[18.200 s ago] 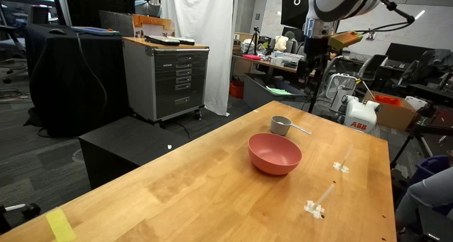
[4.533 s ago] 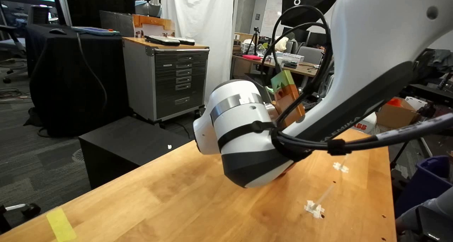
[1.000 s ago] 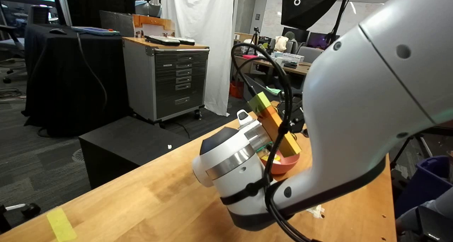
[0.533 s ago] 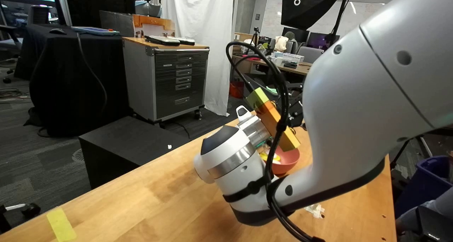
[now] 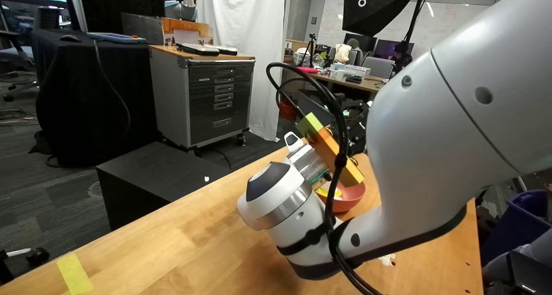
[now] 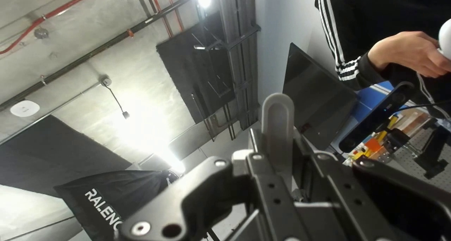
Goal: Pour the contents in the grey measuring cup into the pink bowl
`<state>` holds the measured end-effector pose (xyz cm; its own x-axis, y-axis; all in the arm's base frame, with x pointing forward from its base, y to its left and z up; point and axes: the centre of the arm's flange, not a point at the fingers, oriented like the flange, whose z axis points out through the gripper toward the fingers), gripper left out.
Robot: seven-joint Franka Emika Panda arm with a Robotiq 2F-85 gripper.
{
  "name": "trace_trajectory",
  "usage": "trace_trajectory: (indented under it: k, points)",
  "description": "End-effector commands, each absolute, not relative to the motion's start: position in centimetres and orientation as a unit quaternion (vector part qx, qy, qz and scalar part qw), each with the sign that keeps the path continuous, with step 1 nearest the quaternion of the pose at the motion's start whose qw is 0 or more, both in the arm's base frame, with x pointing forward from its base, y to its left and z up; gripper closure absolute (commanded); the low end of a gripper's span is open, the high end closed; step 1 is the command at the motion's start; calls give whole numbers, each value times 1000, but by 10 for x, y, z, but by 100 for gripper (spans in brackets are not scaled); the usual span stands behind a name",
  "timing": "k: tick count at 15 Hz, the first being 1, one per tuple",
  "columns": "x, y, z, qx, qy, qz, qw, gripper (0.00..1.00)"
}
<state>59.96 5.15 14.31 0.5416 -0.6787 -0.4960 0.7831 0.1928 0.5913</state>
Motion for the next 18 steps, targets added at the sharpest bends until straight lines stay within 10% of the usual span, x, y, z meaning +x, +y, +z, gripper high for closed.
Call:
trace_trajectory:
  k: [1,18]
  points:
    - [606,56,149,385,53,-477,788,89]
    - [604,60,153,390,73,-483,781,89]
